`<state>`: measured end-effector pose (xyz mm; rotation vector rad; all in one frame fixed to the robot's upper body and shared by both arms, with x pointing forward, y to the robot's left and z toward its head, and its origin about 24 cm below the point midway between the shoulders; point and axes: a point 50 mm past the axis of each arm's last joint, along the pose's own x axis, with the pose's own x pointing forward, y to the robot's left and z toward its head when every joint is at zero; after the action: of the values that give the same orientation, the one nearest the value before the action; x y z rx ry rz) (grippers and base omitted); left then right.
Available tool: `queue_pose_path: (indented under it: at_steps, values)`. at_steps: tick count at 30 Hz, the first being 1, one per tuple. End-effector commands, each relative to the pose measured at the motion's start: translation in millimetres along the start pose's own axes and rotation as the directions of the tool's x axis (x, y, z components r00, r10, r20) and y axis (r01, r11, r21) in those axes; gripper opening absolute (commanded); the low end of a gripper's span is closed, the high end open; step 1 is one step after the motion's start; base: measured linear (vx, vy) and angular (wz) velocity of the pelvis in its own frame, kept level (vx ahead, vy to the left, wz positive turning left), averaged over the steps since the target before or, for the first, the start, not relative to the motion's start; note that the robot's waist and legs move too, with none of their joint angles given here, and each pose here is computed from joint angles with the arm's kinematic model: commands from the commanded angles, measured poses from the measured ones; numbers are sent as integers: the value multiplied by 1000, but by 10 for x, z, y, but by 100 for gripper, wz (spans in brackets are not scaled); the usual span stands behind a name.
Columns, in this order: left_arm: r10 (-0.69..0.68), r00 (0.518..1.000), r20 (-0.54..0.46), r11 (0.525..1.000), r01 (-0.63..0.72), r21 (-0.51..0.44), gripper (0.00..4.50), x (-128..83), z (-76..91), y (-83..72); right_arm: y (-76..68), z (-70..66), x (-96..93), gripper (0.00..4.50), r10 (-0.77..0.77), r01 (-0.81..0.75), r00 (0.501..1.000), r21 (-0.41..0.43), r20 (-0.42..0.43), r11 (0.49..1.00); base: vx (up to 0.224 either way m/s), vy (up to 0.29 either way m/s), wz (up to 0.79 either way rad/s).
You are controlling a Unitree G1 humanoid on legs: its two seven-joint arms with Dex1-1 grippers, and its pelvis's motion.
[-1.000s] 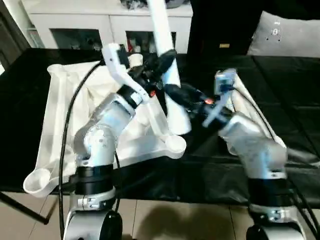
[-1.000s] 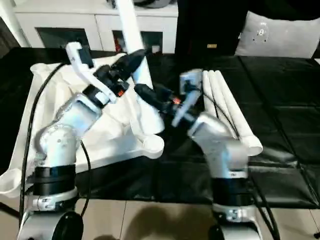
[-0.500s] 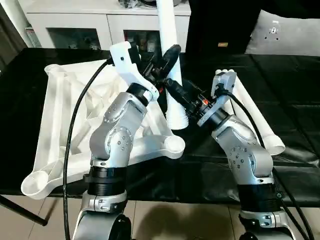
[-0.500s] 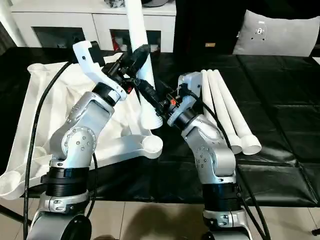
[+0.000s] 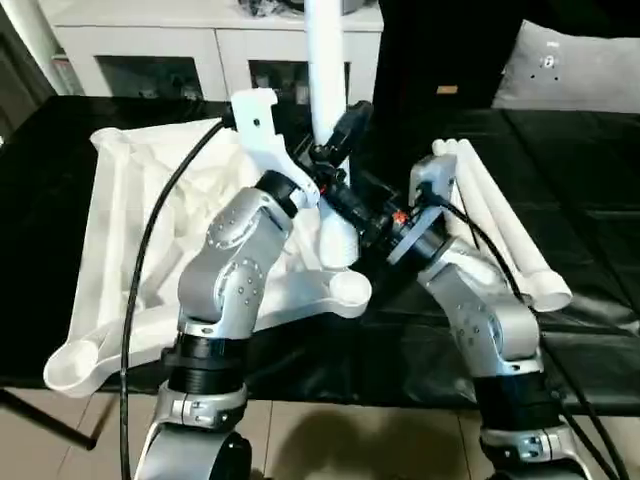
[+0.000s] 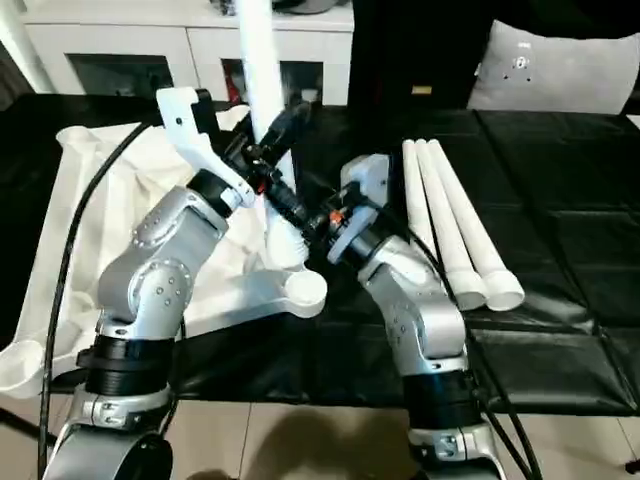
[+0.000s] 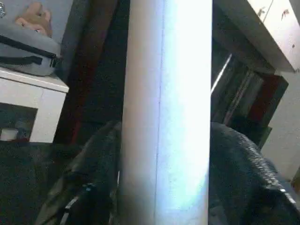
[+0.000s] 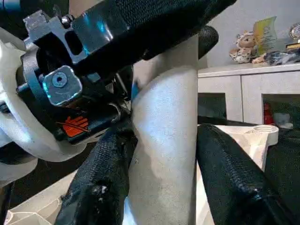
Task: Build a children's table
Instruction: Pick table leg
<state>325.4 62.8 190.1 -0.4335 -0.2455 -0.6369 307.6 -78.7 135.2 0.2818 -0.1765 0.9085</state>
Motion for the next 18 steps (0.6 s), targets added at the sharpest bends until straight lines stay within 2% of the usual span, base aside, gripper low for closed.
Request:
queue_pose_path:
  at_steps: [1,3,6,11,15,16,17,18]
  values:
    - [-11,1000,4,1000,11,-29,262,17,-21,-48,96,-5,59,178,61,-62,998,-15,-3,998,0,0,0]
    - [0,1000,8,1000,1,-28,258,12,-15,-36,92,-8,59,178,57,-57,998,-14,-2,998,0,0,0]
    - [12,1000,15,1000,-11,-27,217,13,-6,-18,82,-17,56,178,51,-51,999,-16,-4,999,0,0,0]
    - [33,999,20,998,-32,-47,190,7,-5,9,70,-23,52,178,34,-34,999,-29,-8,999,0,0,0]
    - [53,998,16,998,-53,-45,185,1,-11,45,44,-24,49,178,0,-1,1000,-51,-18,999,0,0,0]
    - [57,998,16,997,-56,-44,184,-1,-11,53,38,-27,47,213,-7,6,1000,-52,-23,999,0,0,0]
    - [61,998,14,997,-60,-43,184,-2,-9,65,31,-28,43,213,-9,8,1000,-47,-25,999,0,0,0]
    - [71,997,11,997,-71,-40,184,-6,-2,98,15,-29,28,234,-12,11,999,-36,-30,999,0,0,0]
